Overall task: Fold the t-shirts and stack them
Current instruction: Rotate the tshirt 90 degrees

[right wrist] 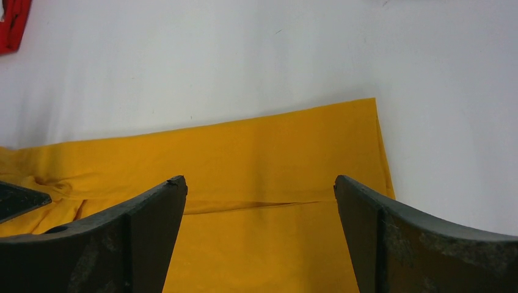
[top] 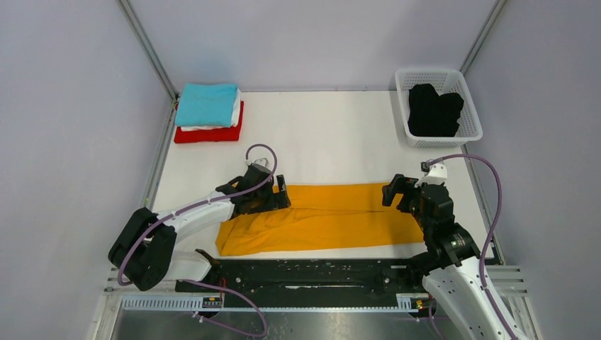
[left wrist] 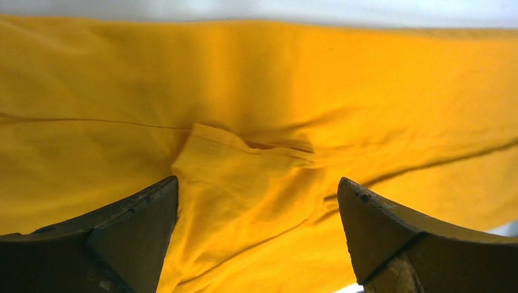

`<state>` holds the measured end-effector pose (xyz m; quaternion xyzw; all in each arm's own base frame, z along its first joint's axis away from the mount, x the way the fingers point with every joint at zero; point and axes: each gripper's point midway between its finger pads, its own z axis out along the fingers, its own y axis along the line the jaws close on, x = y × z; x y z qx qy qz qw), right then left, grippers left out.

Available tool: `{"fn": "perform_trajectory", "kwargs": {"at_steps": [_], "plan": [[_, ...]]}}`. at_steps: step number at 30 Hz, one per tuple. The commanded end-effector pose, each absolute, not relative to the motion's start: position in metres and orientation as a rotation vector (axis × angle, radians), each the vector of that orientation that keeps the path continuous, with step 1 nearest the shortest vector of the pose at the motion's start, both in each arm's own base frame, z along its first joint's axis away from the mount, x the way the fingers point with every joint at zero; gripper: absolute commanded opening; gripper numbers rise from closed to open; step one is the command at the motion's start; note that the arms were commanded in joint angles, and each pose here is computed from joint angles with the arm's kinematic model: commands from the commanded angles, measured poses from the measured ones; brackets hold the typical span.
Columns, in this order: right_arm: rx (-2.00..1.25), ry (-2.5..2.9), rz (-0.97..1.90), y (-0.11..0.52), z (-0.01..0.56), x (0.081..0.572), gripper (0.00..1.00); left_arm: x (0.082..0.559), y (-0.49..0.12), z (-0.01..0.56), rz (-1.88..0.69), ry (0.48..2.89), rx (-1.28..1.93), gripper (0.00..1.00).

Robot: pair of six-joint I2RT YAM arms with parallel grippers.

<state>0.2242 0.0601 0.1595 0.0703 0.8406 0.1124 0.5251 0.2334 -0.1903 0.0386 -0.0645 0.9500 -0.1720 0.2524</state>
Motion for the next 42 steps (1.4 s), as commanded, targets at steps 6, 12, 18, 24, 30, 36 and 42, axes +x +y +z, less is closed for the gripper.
{"fn": "perform_trajectory", "kwargs": {"at_steps": [6,12,18,24,30,36,42], "plan": [[0.199,1.995,0.246,0.055,0.162,0.225,1.00,0.187,-0.241,0.059,-0.781,2.560,0.178,0.99],[0.195,2.005,0.245,0.056,0.160,0.225,0.99,0.128,-0.249,0.055,-0.830,2.624,0.405,0.99],[0.196,2.005,0.243,0.055,0.160,0.225,1.00,0.089,-0.257,0.079,-0.867,2.548,0.584,0.99],[0.201,2.001,0.256,0.056,0.160,0.224,0.99,0.177,-0.203,0.100,-0.518,2.434,0.099,0.99],[0.201,2.000,0.263,0.057,0.159,0.223,0.99,0.249,-0.188,0.099,-0.544,2.373,-0.079,0.99],[0.208,2.005,0.249,0.055,0.156,0.223,1.00,0.263,-0.205,0.067,-0.537,2.514,-0.030,0.99],[0.209,2.006,0.246,0.055,0.155,0.223,1.00,0.255,-0.221,0.047,-0.640,2.580,-0.002,0.99]]}}
